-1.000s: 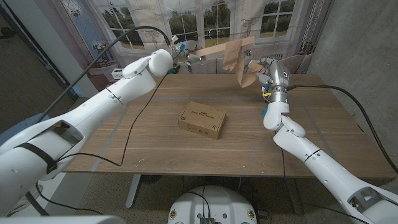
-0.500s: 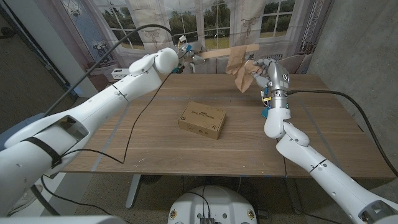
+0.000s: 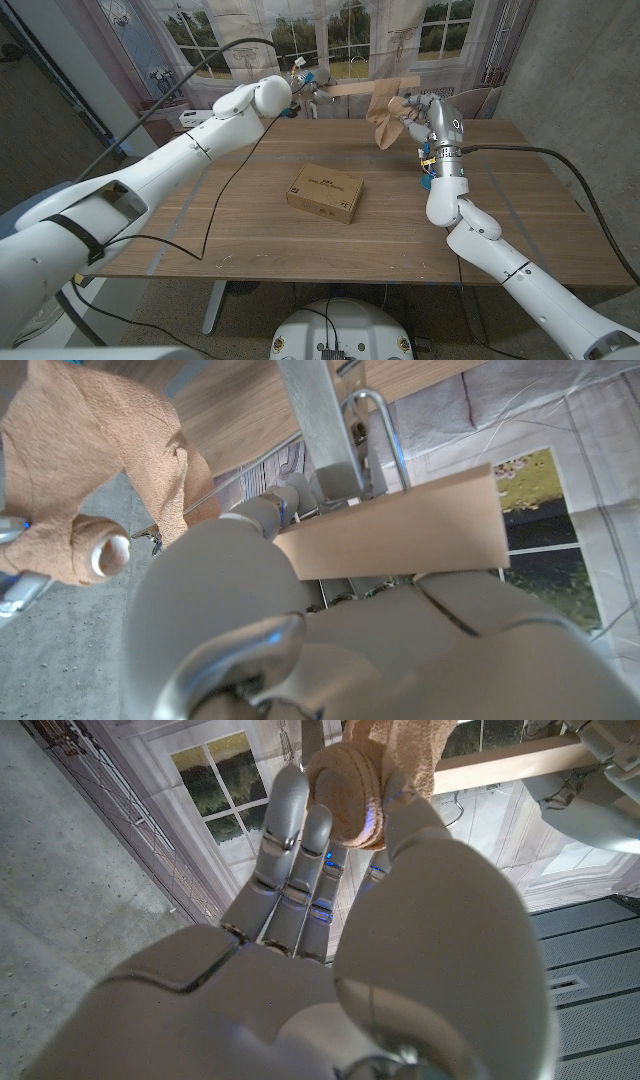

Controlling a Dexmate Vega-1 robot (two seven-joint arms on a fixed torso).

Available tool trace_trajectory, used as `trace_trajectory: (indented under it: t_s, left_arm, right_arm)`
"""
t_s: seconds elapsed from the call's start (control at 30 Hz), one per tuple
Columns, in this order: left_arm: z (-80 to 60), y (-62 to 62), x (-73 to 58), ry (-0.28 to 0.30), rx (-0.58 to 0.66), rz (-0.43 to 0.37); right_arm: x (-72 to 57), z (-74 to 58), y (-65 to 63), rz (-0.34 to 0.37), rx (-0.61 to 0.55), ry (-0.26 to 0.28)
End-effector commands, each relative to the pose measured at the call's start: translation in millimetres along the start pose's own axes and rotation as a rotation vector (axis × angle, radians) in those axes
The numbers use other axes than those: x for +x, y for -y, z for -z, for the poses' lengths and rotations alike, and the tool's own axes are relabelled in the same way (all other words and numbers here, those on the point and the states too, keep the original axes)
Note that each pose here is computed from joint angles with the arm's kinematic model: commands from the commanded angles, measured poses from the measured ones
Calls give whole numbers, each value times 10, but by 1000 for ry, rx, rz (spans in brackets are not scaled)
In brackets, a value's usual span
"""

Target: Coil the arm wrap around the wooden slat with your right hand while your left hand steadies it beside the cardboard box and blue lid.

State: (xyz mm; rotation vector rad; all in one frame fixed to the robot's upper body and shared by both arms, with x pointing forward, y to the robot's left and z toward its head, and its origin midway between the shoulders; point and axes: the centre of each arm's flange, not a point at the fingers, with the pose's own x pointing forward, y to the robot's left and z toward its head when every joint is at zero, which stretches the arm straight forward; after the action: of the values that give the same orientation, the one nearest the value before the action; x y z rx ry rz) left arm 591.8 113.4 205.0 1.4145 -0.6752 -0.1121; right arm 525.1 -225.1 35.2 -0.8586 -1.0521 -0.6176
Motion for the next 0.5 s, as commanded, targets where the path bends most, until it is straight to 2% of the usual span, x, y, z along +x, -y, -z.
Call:
trace_trajectory:
  t_s: [0.03,0.37,0.5]
  left_arm:
    - [-62,85,101,9,58,86]
    - [-80,176,182,13,91,141]
    - [-99,210,200,25,100,155]
  right_arm:
    - [85,-133,181,74,-5,67]
    - [206,-298,303,137,-26,117]
    - [328,-352,324,146,-27,133]
